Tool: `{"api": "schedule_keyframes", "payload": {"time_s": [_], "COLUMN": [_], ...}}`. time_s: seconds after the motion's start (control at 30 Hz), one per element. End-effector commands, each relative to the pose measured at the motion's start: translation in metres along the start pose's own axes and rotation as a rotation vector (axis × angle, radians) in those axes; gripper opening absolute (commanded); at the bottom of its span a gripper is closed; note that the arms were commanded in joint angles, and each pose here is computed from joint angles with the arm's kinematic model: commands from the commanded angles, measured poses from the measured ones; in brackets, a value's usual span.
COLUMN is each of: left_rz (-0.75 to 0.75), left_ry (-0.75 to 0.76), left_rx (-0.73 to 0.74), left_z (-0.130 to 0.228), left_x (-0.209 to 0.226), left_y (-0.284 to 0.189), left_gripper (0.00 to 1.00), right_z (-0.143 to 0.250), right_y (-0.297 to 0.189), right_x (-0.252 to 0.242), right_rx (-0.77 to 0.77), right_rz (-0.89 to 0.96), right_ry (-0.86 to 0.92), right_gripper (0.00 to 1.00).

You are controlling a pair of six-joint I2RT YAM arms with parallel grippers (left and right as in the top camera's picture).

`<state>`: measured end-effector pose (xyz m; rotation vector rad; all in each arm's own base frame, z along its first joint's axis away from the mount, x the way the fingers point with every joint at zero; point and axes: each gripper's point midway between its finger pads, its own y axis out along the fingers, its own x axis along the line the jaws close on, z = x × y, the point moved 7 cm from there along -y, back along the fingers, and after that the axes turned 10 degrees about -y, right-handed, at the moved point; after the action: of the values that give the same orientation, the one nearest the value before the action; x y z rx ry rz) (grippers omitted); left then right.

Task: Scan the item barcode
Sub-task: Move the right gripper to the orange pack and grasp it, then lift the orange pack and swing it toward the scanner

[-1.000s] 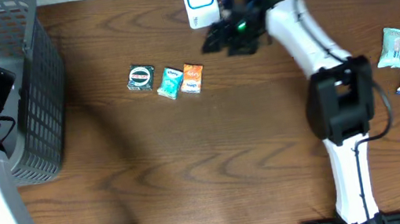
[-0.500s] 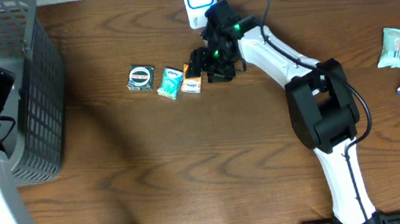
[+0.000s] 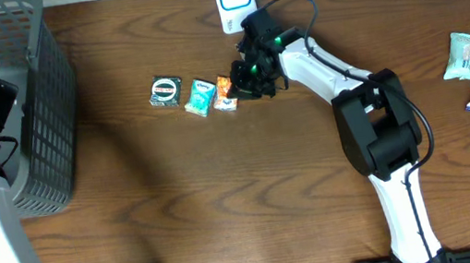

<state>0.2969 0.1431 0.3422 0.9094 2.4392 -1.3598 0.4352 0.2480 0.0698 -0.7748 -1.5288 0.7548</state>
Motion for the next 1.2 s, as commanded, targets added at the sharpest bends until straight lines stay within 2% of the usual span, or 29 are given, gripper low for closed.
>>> {"api": "schedule_keyframes", "payload": {"time_s": [0.0,0.1,0.2,0.43,0.7,0.83,1.17], "left_rz": [-0.005,-0.004,-0.005,-0.005,-0.005,-0.005,-0.004], "left_ry": [-0.008,-0.008,-0.008,-0.008,-0.008,-0.008,-0.008], "left_rx": [-0.012,-0.012,-0.012,-0.012,-0.012,-0.012,-0.012], "left_z": [-0.003,-0.003,-0.003,-0.003,-0.003,-0.003,-0.003], "left_x": [0.0,0.0,0.0,0.0,0.0,0.0,0.0], "left_y": [-0.001,-0.001,-0.001,-0.001,-0.001,-0.001,-0.001], "left_gripper": [0.98,0.98,0.98,0.98,0.98,0.98,0.98], "right_z": [0.007,0.007,0.004,0.001,-0.004,-0.007,-0.008], "right_y": [0.002,-0.005,-0.022,-0.091,-0.159,-0.174,-0.177], "right_x": [-0.004,-0.006,-0.001,0.017,0.012,0.003,0.001], "right_rx": [0.026,0.039,0.047,-0.022,-0.161,-0.217,-0.225], "right_rz": [0.032,0.001,-0.111,-0.466,-0.885,-0.942,-0.96], "right_ry": [-0.028,-0.073,-0.166,-0.458,-0.561,-0.588,-0.584], "right_gripper": [0.01,0.01,0.01,0.01,0.01,0.01,0.01]}}
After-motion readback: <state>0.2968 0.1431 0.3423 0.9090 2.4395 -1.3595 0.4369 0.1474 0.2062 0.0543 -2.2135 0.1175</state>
